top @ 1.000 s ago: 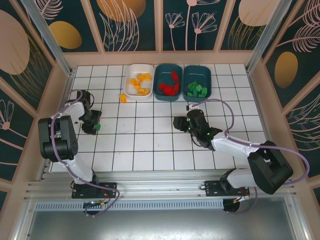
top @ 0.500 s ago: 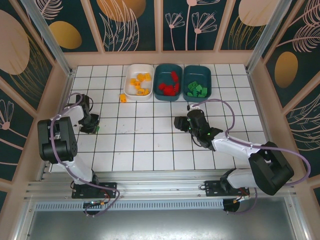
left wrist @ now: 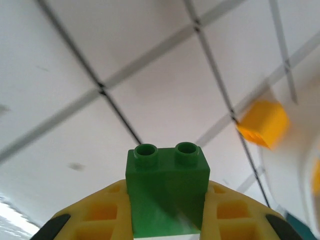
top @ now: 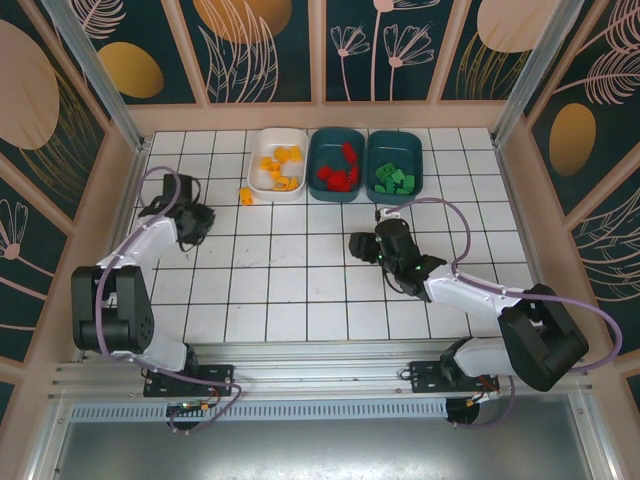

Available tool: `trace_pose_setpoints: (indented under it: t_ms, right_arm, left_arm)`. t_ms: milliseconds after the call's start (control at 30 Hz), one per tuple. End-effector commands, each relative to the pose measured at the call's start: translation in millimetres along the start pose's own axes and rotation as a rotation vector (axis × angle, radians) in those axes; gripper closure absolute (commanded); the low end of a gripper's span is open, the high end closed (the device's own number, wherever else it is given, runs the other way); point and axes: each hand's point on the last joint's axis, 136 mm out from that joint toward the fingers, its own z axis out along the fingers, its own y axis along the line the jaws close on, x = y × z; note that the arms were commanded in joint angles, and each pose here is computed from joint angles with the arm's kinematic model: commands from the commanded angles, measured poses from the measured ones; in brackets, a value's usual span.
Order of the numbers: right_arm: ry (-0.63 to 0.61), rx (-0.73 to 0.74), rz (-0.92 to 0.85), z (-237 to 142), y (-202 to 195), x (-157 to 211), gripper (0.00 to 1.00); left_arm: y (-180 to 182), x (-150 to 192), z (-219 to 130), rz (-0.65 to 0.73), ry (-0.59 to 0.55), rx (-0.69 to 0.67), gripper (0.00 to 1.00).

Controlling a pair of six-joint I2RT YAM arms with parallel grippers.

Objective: Sort the legos into containers by color

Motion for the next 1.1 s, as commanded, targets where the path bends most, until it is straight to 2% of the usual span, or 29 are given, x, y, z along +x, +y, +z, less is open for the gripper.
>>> trace_pose_setpoints:
  t_ms: [0, 167, 367, 500, 567, 667, 833, 1067]
  right_arm:
    - [-0.064, 0.056, 0.011, -7, -12, -21, 0.4]
    - [-0.107, 0.059, 0.153, -26, -47, -39, 0.4]
    - [-0.182, 0.171, 0.22, -54, -91, -58, 0.4]
    - [-0.225, 0.218, 0.267, -70, -114, -66, 0.4]
    - [-0.24, 0.222, 0.283, -77, -120, -70, 0.4]
    - [-0.249, 0.232, 0.281, -84, -125, -73, 0.4]
    - [-0.264, 0.228, 0.279, -90, -128, -73, 0.4]
    - [-0.267, 0.216, 0.269, -91, -126, -75, 0.4]
  left_arm:
    - [-59, 26, -10, 0.133, 0.019, 0.128, 0.9]
    - [-139, 96, -1, 0.399, 0.093, 0.238, 0.9]
    - [-237, 213, 18, 0.674, 0.258, 0.426, 0.91]
    - [-288, 290, 23, 0.844, 0.363, 0.574, 0.89]
    - [-304, 315, 26, 0.926, 0.381, 0.615, 0.88]
    - [-317, 333, 34, 0.972, 0.409, 0.666, 0.86]
    - [-330, 337, 44, 0.954, 0.38, 0.737, 0.82]
    - [-343, 335, 53, 0.933, 0.33, 0.77, 0.76]
